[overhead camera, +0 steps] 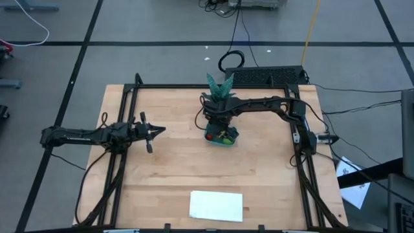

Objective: Pick and placing Produce into tupperware
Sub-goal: Put the yellow lemon into the green bin, then adjust the green bin

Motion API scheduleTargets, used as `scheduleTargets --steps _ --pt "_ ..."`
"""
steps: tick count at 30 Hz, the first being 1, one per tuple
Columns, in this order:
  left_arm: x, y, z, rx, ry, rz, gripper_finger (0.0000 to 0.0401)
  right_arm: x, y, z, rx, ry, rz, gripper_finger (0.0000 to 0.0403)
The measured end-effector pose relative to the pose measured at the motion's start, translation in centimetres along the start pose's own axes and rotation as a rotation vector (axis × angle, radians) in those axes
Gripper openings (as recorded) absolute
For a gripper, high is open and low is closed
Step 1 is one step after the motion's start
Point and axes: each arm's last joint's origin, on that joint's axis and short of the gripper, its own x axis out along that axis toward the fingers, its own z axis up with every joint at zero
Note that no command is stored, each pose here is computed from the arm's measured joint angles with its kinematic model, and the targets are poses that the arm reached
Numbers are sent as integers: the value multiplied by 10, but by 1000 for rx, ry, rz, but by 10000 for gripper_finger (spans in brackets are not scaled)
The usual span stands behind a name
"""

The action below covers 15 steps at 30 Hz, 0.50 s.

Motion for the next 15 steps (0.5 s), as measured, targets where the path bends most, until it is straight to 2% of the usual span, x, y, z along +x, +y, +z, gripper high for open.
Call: scheduleTargets --steps 8,15 --pt "0 0 0 -1 0 0 26 -26 6 8 0 -29 -54 263" --pt "0 0 0 -3 -1 0 26 -58 17 26 -22 -70 -177 251"
